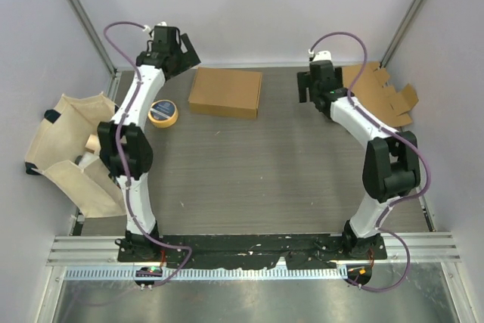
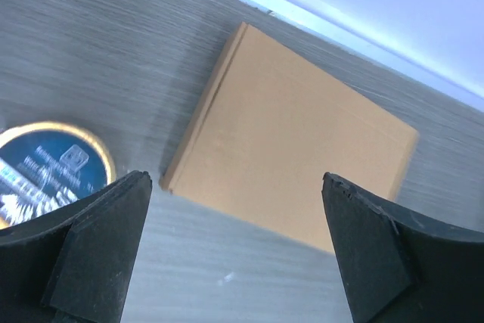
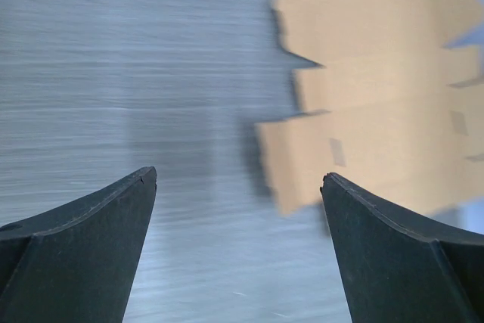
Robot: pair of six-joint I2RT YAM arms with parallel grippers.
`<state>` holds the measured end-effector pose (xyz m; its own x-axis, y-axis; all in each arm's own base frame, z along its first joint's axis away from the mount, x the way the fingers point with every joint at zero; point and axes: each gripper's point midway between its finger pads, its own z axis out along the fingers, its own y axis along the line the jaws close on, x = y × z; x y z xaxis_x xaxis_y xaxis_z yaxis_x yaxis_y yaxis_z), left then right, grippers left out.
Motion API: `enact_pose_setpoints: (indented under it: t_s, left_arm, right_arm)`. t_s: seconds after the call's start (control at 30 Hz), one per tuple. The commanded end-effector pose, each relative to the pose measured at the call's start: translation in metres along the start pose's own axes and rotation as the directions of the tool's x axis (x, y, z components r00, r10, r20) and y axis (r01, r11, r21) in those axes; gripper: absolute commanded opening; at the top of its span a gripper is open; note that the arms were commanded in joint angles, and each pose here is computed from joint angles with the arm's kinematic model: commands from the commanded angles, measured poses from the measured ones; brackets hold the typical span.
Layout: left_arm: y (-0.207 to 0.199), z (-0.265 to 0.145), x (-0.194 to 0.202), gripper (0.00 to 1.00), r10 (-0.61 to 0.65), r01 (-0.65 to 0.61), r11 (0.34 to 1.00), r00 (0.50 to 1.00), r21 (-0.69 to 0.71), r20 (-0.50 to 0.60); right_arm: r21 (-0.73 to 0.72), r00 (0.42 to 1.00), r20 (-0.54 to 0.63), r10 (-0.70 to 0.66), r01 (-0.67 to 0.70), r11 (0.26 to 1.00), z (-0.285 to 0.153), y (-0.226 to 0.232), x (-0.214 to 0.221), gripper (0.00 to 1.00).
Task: Fold the paper box
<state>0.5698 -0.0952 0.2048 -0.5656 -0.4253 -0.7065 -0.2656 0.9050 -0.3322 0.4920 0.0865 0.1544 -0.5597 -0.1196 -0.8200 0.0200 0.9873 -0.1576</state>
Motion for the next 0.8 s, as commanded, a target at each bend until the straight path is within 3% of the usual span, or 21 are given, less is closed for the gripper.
enact_pose_setpoints:
  t_s: [0.0,0.07,0.13,0.23,0.33,0.37,0.4,0.5,0.53,0.57,0.63,0.67,0.77]
  left_arm:
    - [-0.038,-0.092,-0.001,0.99,-0.024,0.017,0.986,0.999,0.165,0.037]
    - [-0.077,-0.144,-0.005,0.95,-0.095,0.066,0.922,0.994,0.381,0.057]
    - [-0.096,-0.165,0.029,0.93,-0.096,0.088,0.878,0.995,0.47,-0.007]
    - [-0.125,-0.223,0.078,0.92,0.01,0.035,0.784,0.998,0.62,-0.069]
    - [-0.126,-0.269,0.126,0.93,0.111,-0.028,0.722,0.991,0.691,-0.076]
    - [-0.115,-0.264,0.152,0.93,0.148,-0.038,0.727,0.984,0.685,-0.103]
    - [-0.112,-0.28,0.158,0.92,0.155,-0.033,0.707,0.982,0.707,-0.109]
    - [-0.095,-0.286,0.175,0.86,0.17,-0.027,0.708,0.976,0.706,-0.133]
    - [-0.091,-0.299,0.175,0.83,0.177,-0.045,0.686,0.978,0.726,-0.107]
    - [-0.083,-0.301,0.181,0.81,0.194,-0.065,0.686,0.976,0.724,-0.096]
    - [-0.074,-0.312,0.177,0.79,0.207,-0.146,0.678,0.978,0.72,0.003]
    - [-0.069,-0.309,0.185,0.8,0.223,-0.163,0.678,0.975,0.717,0.011]
    - [-0.066,-0.311,0.202,0.88,0.266,-0.216,0.633,0.963,0.744,0.054]
  right_arm:
    - [0.205,0.938,-0.202,-0.282,0.323,0.924,-0.003,-0.07,0.044,0.96]
    - [0.227,0.925,-0.236,-0.298,0.35,0.909,0.006,-0.082,0.047,0.96]
    - [0.23,0.918,-0.257,-0.302,0.361,0.904,0.023,-0.085,0.049,0.95]
    - [0.137,0.897,-0.29,-0.335,0.385,0.913,0.049,-0.075,0.062,0.92]
    - [0.141,0.9,-0.293,-0.323,0.375,0.916,0.055,-0.073,0.068,0.89]
    - [0.16,0.902,-0.295,-0.315,0.372,0.915,0.059,-0.076,0.069,0.87]
    - [0.247,0.905,-0.31,-0.292,0.373,0.894,0.059,-0.09,0.063,0.85]
    - [0.317,0.887,-0.365,-0.283,0.404,0.858,0.069,-0.103,0.076,0.77]
    - [0.34,0.885,-0.377,-0.275,0.408,0.847,0.07,-0.107,0.078,0.72]
    - [0.352,0.89,-0.374,-0.262,0.398,0.847,0.072,-0.107,0.08,0.52]
    - [0.375,0.907,-0.358,-0.222,0.357,0.856,0.071,-0.106,0.078,0.33]
    - [0.378,0.902,-0.377,-0.212,0.358,0.854,0.069,-0.106,0.082,0.14]
    - [0.374,0.909,-0.364,-0.202,0.342,0.862,0.065,-0.098,0.075,0.01]
